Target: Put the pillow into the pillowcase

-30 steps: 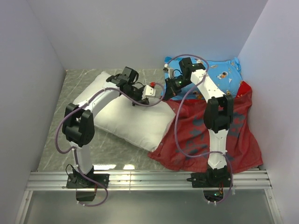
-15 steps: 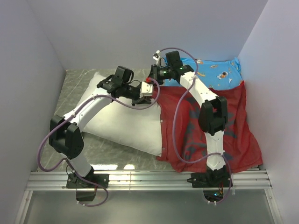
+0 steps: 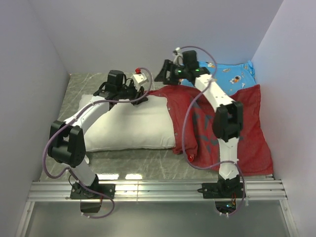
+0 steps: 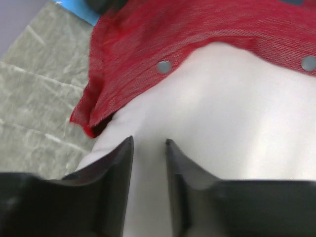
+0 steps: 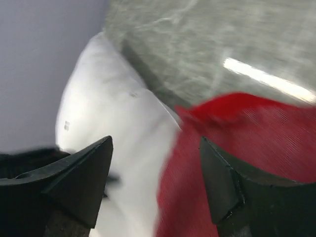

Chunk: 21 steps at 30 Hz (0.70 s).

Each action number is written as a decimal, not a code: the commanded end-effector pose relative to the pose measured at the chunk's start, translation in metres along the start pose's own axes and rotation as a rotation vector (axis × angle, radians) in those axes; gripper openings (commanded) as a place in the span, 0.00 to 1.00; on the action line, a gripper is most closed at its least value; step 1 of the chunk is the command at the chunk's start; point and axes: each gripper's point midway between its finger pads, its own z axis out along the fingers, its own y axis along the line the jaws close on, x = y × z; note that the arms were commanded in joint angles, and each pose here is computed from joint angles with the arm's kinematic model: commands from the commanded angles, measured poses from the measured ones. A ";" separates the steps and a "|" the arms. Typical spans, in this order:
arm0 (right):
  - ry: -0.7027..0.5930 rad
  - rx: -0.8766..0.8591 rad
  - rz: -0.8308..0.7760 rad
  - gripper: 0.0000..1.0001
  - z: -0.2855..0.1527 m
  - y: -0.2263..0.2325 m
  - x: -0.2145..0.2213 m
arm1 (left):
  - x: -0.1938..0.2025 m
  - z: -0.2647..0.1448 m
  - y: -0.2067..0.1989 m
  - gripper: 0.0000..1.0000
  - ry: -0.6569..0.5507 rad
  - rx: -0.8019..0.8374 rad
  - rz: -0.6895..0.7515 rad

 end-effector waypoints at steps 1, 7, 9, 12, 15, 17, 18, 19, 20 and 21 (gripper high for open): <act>-0.178 0.084 -0.170 0.78 -0.104 0.025 -0.045 | -0.031 -0.019 0.020 0.41 -0.063 -0.053 0.011; -0.135 0.219 -0.271 0.72 -0.198 0.030 0.047 | -0.059 -0.067 -0.016 0.90 -0.090 -0.068 0.168; -0.165 0.223 -0.372 0.68 -0.230 0.053 0.072 | -0.057 -0.084 -0.039 0.91 -0.064 -0.050 0.200; -0.097 0.240 -0.422 0.64 -0.245 0.058 0.139 | -0.040 -0.098 -0.068 0.91 -0.016 -0.056 0.240; -0.029 0.226 -0.376 0.64 -0.246 0.056 0.198 | -0.015 -0.103 -0.099 0.91 0.009 -0.035 0.253; -0.005 0.233 -0.354 0.64 -0.243 0.044 0.227 | -0.013 -0.111 -0.115 0.92 -0.018 -0.065 0.280; -0.004 0.224 -0.353 0.64 -0.240 0.041 0.233 | 0.004 -0.107 -0.121 0.93 -0.010 -0.067 0.282; 0.022 0.257 -0.316 0.65 -0.236 0.026 0.246 | 0.000 -0.111 -0.136 0.95 -0.043 -0.060 0.308; 0.033 0.268 -0.297 0.65 -0.233 0.022 0.248 | 0.018 -0.108 -0.136 0.95 -0.004 -0.096 0.305; 0.044 0.243 -0.307 0.66 -0.229 0.024 0.251 | 0.020 -0.108 -0.140 0.96 -0.002 -0.105 0.315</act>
